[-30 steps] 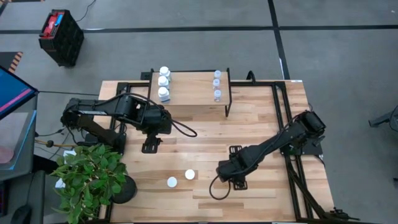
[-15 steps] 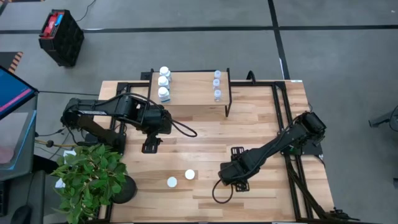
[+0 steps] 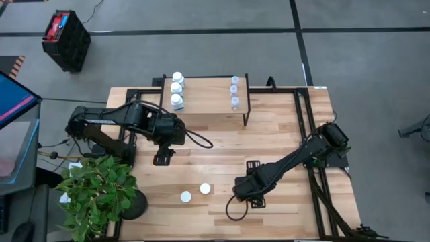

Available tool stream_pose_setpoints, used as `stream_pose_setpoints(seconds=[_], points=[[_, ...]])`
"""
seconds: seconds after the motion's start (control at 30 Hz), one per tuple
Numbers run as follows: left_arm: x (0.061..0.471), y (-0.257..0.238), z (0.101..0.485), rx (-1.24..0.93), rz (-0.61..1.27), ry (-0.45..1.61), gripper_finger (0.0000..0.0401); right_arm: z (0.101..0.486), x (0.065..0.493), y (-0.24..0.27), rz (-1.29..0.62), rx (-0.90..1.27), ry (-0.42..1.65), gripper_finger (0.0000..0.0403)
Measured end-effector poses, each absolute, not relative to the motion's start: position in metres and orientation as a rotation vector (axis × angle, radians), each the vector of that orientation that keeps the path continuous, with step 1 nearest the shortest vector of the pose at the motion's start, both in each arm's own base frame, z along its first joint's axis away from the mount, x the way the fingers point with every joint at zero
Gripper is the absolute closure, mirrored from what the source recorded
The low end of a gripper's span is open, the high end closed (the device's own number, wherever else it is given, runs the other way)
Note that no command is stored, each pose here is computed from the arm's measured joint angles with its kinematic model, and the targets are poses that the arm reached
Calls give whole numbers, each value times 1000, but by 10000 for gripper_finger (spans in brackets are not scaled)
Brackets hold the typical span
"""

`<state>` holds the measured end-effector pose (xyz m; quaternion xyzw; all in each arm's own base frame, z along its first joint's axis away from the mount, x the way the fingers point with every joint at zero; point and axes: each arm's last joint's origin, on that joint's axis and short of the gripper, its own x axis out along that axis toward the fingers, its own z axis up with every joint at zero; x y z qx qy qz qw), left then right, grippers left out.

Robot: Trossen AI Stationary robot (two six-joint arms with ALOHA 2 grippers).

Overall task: Pick and place medicine bottles onto shelf by color
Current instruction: Put the right orange pill bottle on the shelf

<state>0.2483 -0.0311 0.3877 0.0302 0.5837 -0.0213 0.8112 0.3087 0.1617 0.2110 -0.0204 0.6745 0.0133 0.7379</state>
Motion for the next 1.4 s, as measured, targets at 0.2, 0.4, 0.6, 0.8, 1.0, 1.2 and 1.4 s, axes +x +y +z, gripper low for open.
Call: stream_pose_setpoints(seconds=[0.2, 0.4, 0.6, 0.8, 1.0, 1.2, 1.4], points=[[248, -31, 388, 65, -45, 1247, 177, 211, 309, 162, 32, -42, 1473, 127], [248, -31, 388, 65, -45, 1247, 177, 211, 312, 163, 39, -33, 1450, 127], [248, -31, 388, 67, -48, 1247, 177, 211, 312, 163, 38, -33, 1450, 127], [248, -31, 388, 68, -47, 1247, 177, 211, 312, 163, 34, -27, 1448, 127], [248, -31, 388, 68, -48, 1247, 177, 208, 312, 163, 36, -24, 1442, 127], [248, -31, 388, 68, -47, 1247, 177, 198, 307, 161, 7, -14, 1470, 127], [248, -31, 388, 67, -48, 1247, 177, 198, 308, 161, 11, -15, 1464, 127]])
